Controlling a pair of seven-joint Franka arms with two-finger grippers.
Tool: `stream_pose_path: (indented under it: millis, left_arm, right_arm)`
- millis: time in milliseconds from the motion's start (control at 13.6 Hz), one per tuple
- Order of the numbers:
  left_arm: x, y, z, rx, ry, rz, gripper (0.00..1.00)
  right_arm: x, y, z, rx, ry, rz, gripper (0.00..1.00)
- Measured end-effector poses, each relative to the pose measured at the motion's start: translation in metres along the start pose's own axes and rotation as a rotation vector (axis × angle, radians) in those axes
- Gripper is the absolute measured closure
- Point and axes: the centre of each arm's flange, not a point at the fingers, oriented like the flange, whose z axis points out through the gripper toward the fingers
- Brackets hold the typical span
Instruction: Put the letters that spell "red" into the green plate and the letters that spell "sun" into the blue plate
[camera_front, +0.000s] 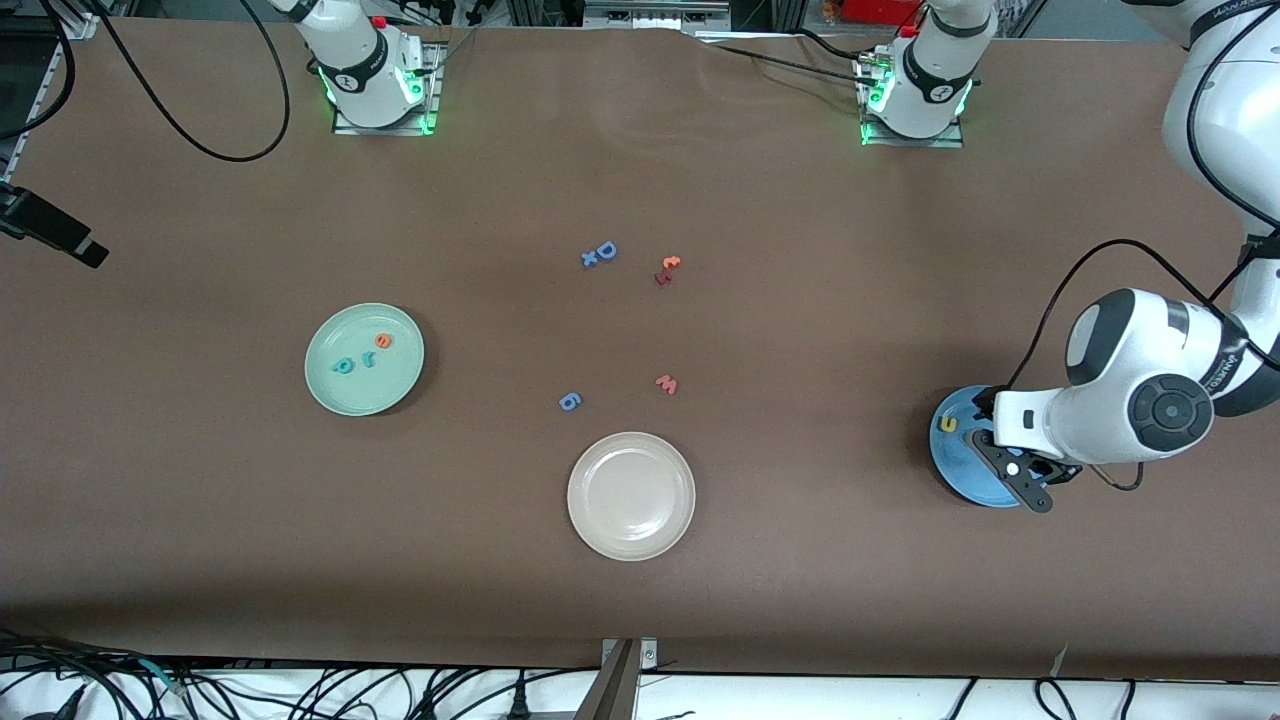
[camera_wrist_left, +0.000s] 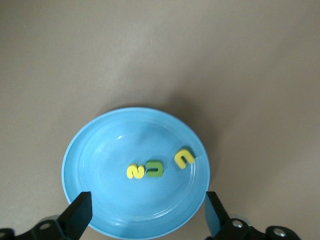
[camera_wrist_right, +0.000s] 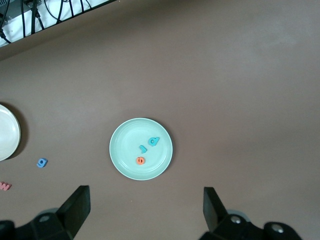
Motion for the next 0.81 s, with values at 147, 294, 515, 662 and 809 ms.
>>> stream_pose_path:
  millis: [147, 294, 515, 662, 809]
  left_arm:
    - [0.012, 0.009, -0.012, -0.018, 0.005, -0.039, 0.00]
    - [0.027, 0.023, -0.024, -0.017, -0.014, -0.093, 0.00]
    - [0.033, 0.030, -0.034, -0.026, -0.045, -0.150, 0.00]
    - [0.036, 0.033, -0.047, -0.030, -0.048, -0.157, 0.00]
    - [0.043, 0.041, -0.059, -0.049, -0.035, -0.180, 0.00]
  right_arm:
    - [0.000, 0.000, 0.000, 0.000, 0.000, 0.001, 0.00]
    - [0.000, 0.000, 0.000, 0.000, 0.000, 0.001, 0.00]
    - [0.000, 0.000, -0.001, 0.000, 0.001, 0.000, 0.00]
    - [-0.001, 0.000, -0.002, 0.001, 0.004, 0.000, 0.00]
    - [-0.002, 0.000, -0.005, 0.003, 0.008, -0.001, 0.00]
